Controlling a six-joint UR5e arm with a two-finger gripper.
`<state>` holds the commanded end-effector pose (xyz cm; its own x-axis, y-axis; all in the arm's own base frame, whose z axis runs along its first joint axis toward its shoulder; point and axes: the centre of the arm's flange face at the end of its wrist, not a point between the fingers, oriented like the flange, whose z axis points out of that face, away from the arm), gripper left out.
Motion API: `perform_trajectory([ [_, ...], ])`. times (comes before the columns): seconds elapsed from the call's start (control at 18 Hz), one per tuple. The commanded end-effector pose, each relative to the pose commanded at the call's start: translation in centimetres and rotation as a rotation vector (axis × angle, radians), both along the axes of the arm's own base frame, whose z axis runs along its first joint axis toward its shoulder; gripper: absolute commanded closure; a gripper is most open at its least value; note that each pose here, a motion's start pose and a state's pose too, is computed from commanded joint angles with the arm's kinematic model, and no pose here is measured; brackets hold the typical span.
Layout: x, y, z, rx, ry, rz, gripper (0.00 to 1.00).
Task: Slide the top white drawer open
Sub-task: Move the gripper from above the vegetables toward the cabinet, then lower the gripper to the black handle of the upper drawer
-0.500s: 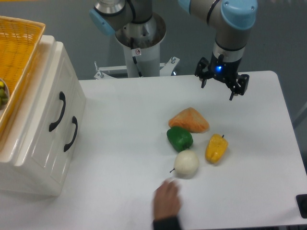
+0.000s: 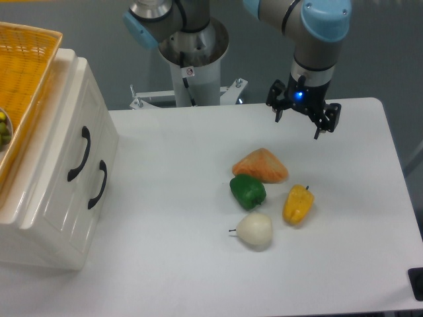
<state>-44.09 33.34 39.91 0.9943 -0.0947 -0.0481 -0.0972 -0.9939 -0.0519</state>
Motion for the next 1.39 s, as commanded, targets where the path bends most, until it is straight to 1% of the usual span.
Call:
perform_trajectory([
  [0.17,0.3,0.3,-0.6,-0.035,0.0,0.075,0.0],
  [0.28,1.4,2.1,-1.5,-0.04,-0.017,0.097,0.0],
  [0.44,3.0,3.2,-2.6,-0.044,-0.043,0.131,0.0],
  [0.56,4.0,3.4,-3.0,-0.047,-0.053,0.178,0.0],
  [0.61,4.5,3.9,-2.9,-0.049,-0.05,0.203,0.0],
  [0.78,6.4,6.2,-2.4,-0.043,-0.038,0.254,0.0],
  [1.0,9.1,9.0,-2.2,-0.027,-0.048,0.365,0.0],
  [1.11,10.7,10.4,-2.4,-0.018,-0.066,0.414,0.0],
  [1.22,11.9,11.6,-2.5,0.0,-0.099,0.483,0.0],
  [1.39,13.8,13.4,-3.0,0.007,-0.132,0.508,0.0],
])
